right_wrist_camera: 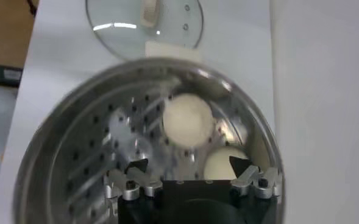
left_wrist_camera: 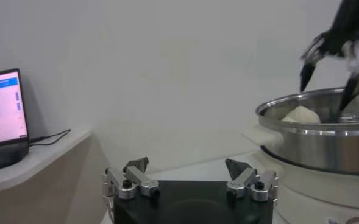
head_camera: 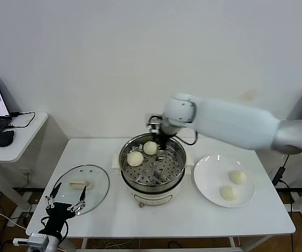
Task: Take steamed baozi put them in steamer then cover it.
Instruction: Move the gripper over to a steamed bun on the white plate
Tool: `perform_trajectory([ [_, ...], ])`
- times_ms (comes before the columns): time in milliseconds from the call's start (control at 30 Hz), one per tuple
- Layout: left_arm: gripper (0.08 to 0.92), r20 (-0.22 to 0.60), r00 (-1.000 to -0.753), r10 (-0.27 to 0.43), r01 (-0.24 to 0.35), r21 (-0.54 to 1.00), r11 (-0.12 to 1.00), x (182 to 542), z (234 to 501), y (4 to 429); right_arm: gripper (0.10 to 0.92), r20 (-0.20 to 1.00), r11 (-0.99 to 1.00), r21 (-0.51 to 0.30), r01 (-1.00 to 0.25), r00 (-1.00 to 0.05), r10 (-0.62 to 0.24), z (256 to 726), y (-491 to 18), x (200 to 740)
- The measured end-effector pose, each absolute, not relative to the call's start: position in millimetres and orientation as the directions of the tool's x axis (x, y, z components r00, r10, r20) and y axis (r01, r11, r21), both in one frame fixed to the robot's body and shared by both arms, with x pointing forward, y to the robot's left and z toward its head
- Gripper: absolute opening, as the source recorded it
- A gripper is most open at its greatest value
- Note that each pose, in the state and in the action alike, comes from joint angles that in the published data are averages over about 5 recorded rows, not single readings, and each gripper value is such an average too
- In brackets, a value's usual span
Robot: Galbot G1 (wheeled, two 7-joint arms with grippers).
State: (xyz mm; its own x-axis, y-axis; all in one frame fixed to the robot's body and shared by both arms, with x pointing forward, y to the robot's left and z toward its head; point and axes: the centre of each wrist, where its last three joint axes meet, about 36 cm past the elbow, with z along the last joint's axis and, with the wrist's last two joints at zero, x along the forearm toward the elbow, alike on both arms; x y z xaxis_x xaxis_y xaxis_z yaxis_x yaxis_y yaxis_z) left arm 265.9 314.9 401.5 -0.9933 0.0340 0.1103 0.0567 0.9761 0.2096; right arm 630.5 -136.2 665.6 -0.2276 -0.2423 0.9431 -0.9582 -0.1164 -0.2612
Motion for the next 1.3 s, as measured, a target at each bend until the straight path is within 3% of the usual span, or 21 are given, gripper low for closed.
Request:
perform_trajectory([
  [300, 0.823, 0.120, -0.992, 0.043, 0.068, 0.215, 0.974, 264.7, 399.7, 312.7, 0.823, 0.963, -0.125, -0.233, -0.964, -0.211, -0.169, 668.3, -236.1, 605.6],
  [600, 0.823, 0.125, -0.991, 0.043, 0.069, 0.218, 0.973, 263.0, 398.2, 311.3, 0.823, 0.978, -0.122, -0.195, -0.973, -0.183, -0.099, 635.0, -316.0, 584.4],
  [1300, 0.823, 0.135, -0.991, 0.021, 0.051, 0.225, 0.973, 254.7, 398.3, 311.5, 0.822, 0.991, -0.128, -0.133, -0.983, -0.131, -0.025, 516.0, -378.1, 564.9],
])
